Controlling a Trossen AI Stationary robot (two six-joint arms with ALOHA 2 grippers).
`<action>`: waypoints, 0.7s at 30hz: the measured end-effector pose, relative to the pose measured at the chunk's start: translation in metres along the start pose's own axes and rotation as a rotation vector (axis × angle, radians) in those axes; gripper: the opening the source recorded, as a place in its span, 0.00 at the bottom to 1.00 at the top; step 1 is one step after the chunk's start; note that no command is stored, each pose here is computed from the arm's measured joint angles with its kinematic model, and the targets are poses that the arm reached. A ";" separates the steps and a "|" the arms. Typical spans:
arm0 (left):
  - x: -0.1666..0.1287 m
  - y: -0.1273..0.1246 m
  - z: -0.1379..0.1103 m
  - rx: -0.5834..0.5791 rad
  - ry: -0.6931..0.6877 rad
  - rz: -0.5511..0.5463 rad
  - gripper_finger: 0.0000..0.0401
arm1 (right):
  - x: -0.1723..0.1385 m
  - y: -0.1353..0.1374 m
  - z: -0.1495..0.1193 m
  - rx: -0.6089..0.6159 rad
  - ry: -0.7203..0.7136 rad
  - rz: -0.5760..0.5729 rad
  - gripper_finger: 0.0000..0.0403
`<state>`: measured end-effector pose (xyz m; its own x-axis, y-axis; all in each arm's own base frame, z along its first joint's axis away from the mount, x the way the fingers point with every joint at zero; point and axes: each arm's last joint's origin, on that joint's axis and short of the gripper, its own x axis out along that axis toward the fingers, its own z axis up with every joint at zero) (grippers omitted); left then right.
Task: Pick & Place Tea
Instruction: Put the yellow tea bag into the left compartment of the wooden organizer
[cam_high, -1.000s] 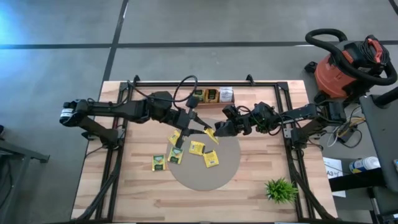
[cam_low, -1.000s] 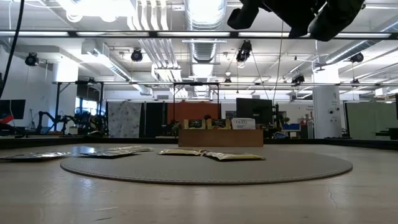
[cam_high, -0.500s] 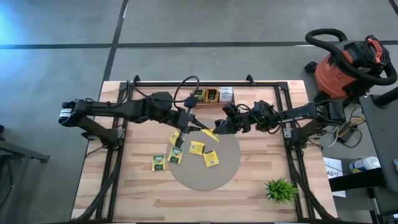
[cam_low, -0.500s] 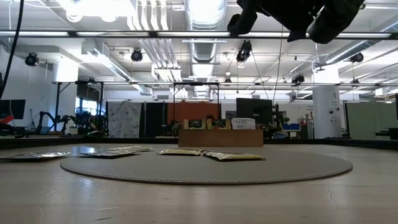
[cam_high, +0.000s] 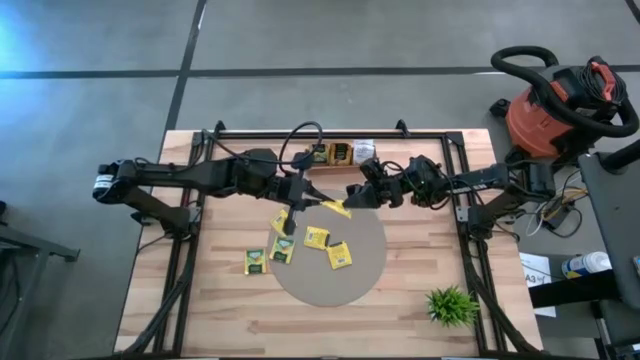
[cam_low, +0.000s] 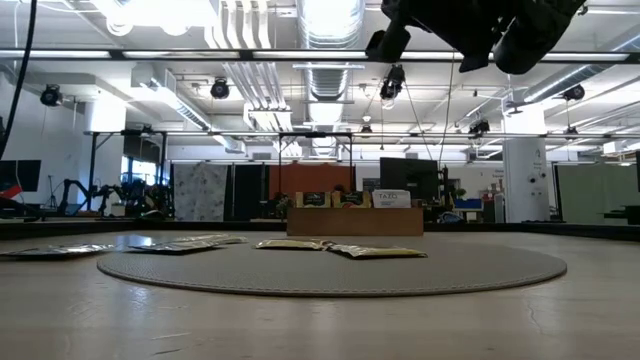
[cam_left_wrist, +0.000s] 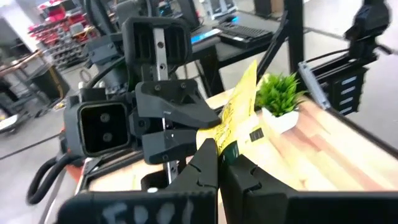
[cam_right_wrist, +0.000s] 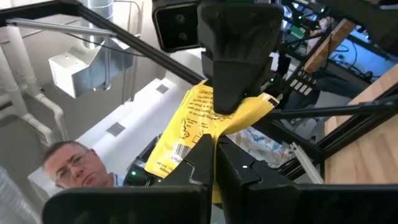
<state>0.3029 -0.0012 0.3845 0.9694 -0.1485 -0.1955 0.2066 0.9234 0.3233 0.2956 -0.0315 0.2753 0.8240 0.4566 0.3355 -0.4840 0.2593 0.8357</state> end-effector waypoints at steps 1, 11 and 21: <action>-0.001 0.000 0.000 -0.001 0.010 0.013 0.00 | -0.001 0.000 0.002 -0.002 -0.003 -0.003 0.02; -0.014 0.004 -0.002 -0.010 0.098 0.111 0.00 | -0.016 -0.005 0.020 0.007 -0.077 -0.037 0.02; -0.014 0.004 -0.003 -0.033 0.104 0.117 0.00 | -0.014 -0.005 0.019 -0.118 -0.082 -0.042 0.02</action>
<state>0.2900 0.0057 0.3862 0.9674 -0.0034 -0.2533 0.0870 0.9436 0.3196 0.2923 -0.0554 0.2747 0.8630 0.3732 0.3404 -0.4764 0.3773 0.7941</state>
